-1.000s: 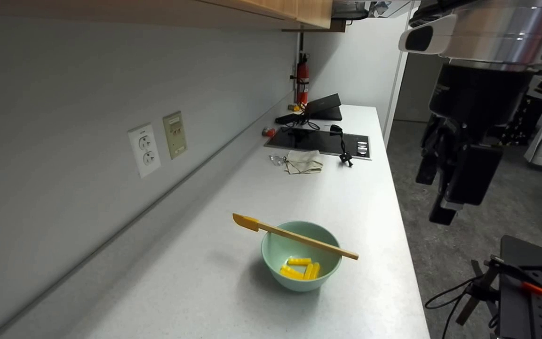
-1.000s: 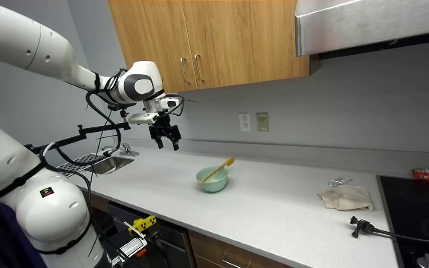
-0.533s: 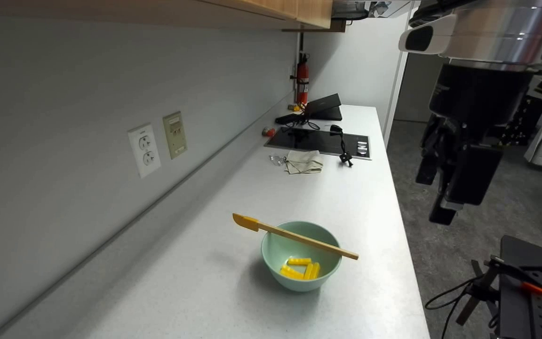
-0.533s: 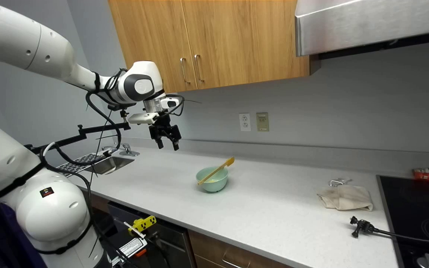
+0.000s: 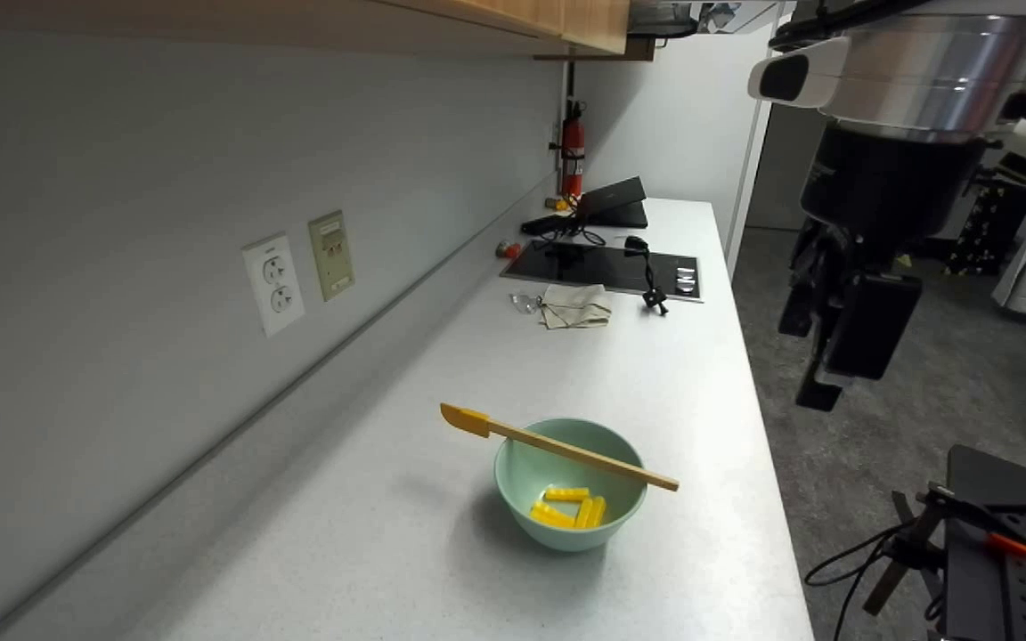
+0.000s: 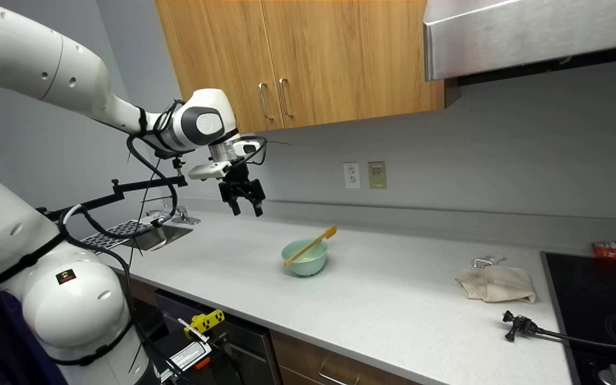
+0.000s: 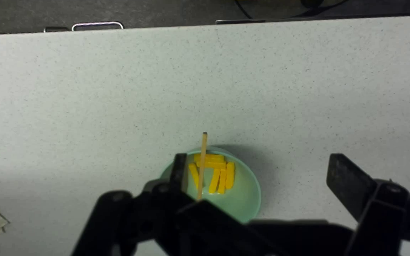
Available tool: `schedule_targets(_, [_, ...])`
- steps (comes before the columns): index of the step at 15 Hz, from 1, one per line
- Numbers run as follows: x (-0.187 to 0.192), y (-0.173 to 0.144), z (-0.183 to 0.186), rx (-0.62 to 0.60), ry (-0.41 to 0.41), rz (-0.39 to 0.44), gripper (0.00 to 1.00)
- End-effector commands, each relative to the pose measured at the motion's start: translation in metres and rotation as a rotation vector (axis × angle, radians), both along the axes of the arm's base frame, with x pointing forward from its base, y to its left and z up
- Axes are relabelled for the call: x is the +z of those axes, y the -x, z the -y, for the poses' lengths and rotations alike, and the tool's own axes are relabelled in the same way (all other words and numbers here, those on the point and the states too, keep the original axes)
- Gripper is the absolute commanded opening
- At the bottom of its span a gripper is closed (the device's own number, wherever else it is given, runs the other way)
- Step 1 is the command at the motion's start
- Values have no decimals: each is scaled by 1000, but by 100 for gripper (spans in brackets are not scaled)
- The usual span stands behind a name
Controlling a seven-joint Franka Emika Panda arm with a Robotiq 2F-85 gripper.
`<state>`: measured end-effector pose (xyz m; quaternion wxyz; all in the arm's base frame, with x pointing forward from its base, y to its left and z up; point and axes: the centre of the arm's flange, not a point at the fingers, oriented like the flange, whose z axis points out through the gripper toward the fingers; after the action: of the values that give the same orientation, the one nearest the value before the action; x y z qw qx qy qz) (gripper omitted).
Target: Use the wooden spoon to stir the contents in the blue bowl
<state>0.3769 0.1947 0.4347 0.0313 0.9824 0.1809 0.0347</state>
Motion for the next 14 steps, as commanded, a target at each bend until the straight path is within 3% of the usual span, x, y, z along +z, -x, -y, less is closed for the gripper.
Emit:
schedule_targets(1, [-3, -28, 7, -23, 16, 41, 100])
schedule_targets(7, [-32, -60, 8, -13, 29, 72, 100])
schedule_targets(14, [-78, -86, -4, 5, -38, 89, 100])
